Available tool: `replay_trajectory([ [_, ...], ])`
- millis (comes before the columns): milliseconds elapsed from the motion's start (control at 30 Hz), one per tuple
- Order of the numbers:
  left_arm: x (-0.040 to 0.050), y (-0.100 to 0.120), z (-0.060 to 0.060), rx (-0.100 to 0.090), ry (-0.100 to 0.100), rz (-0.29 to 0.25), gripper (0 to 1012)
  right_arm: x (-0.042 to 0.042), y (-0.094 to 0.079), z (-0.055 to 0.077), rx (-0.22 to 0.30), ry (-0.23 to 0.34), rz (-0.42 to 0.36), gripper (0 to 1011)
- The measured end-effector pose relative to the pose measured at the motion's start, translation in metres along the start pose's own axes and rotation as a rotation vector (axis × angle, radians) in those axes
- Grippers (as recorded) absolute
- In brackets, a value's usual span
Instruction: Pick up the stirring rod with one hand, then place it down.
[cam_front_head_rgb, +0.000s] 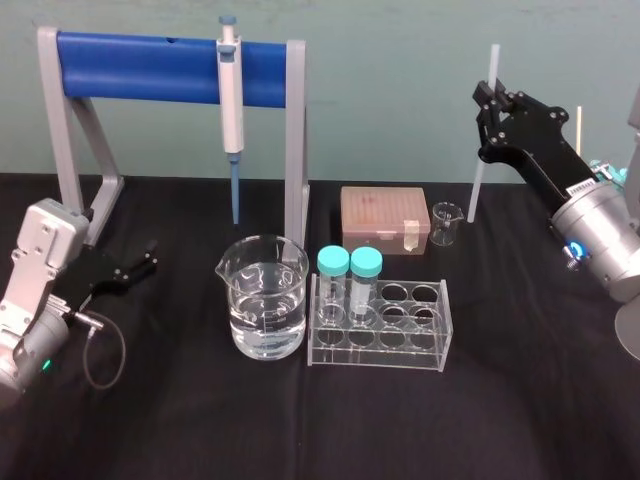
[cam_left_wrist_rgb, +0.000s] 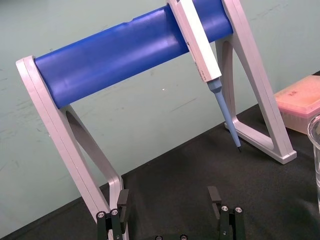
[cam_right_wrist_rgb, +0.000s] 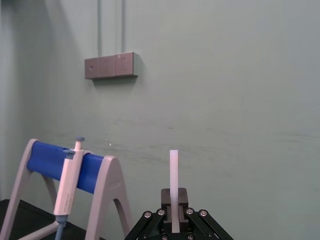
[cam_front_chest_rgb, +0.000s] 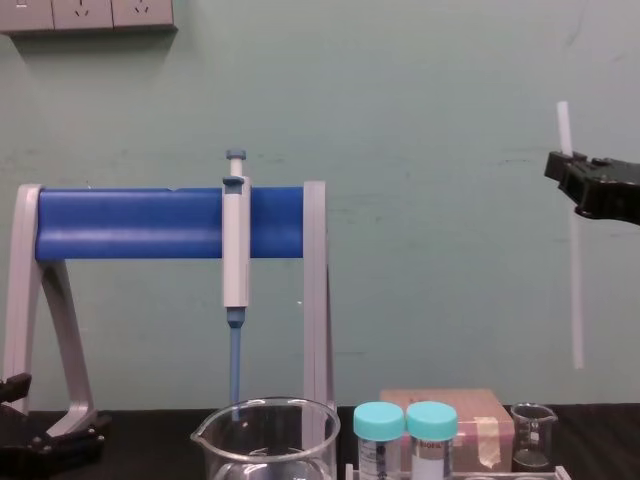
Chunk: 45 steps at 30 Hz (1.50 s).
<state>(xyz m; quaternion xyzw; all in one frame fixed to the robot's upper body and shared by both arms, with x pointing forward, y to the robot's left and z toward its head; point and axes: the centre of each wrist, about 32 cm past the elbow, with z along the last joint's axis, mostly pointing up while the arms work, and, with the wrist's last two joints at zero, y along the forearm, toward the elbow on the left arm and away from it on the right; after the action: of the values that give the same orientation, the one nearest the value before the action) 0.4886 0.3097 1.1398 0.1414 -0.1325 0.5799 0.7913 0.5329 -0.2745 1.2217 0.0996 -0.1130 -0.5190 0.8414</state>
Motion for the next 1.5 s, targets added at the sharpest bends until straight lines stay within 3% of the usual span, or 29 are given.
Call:
replay_trajectory([
  [533,0.0000,0.000,0.000,0.000,0.000,0.000,1000,0.0017,-0.016,-0.001,-0.045,0.004,-0.041,73],
  [1500,0.0000,0.000,0.000,0.000,0.000,0.000,1000,-0.0003,-0.017,-0.001,-0.046,0.010,-0.027,72],
])
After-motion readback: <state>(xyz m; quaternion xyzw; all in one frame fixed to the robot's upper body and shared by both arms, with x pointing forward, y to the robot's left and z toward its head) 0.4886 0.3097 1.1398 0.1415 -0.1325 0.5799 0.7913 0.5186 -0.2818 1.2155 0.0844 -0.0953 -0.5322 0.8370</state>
